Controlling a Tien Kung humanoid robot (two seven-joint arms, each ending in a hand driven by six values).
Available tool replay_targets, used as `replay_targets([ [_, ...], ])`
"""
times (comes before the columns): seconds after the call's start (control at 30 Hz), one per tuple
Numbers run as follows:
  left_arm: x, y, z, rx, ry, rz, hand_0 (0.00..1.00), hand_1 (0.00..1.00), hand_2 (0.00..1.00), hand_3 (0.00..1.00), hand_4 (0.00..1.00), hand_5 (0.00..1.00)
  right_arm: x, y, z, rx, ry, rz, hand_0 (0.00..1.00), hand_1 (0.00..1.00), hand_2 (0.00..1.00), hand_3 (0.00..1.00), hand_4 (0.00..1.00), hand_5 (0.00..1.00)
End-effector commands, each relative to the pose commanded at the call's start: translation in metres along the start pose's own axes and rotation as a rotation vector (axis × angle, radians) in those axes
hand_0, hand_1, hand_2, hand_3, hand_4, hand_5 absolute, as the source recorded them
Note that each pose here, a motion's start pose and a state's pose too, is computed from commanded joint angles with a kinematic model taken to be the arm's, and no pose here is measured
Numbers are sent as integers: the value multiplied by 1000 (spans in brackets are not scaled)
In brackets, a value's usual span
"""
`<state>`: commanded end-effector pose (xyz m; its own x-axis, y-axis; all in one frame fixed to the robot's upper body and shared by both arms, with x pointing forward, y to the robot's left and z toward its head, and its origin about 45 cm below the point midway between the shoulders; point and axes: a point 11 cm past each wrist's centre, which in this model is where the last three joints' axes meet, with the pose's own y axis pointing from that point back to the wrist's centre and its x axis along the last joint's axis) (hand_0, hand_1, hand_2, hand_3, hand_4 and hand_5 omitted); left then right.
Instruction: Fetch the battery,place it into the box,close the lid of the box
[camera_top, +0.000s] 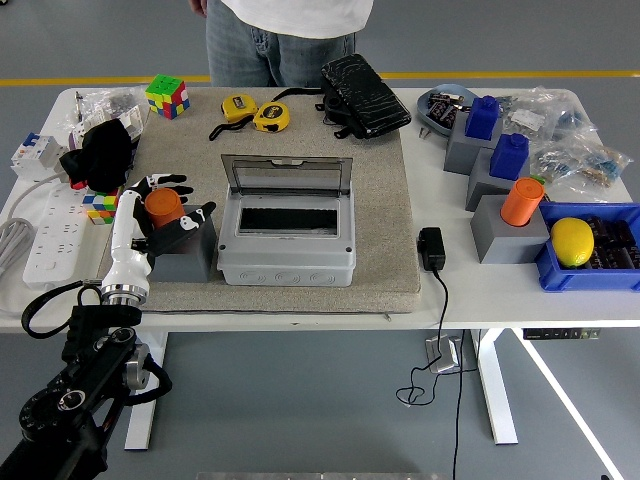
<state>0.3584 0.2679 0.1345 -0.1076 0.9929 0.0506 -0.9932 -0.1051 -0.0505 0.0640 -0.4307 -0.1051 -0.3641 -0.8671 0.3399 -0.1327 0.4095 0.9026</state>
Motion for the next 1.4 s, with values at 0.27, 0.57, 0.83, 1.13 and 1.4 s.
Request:
replay_targets([
  [0.27, 0, -1, -2, 6, -5, 7, 549, 629, 487, 495, 998, 52, -1, 0, 0, 0, -1, -1, 821, 778, 756, 795, 998, 998],
  [0.57, 1, -1, -4, 9, -9, 15, 329, 482, 430, 429, 998, 52, -1, 0, 0, 1, -3, -1, 820, 777, 756, 794, 998, 998],
  [0.83, 0, -2, -3, 5, -17, 18, 170, 324, 343, 349, 998, 55, 0, 0, -1, 2, -2, 0, 820, 777, 757, 795, 998, 998],
  [1.13, 1, -2, -3, 2, -24, 37, 74, 98, 157, 142, 998, 63, 0, 0, 0, 1, -4, 1, 820, 777, 757, 795, 998, 998],
  [1.4, 4, -2, -3, -2, -21, 67, 47, 35, 86, 86, 998, 92, 0, 0, -1, 2, -4, 1, 820, 777, 756, 794, 998, 998],
])
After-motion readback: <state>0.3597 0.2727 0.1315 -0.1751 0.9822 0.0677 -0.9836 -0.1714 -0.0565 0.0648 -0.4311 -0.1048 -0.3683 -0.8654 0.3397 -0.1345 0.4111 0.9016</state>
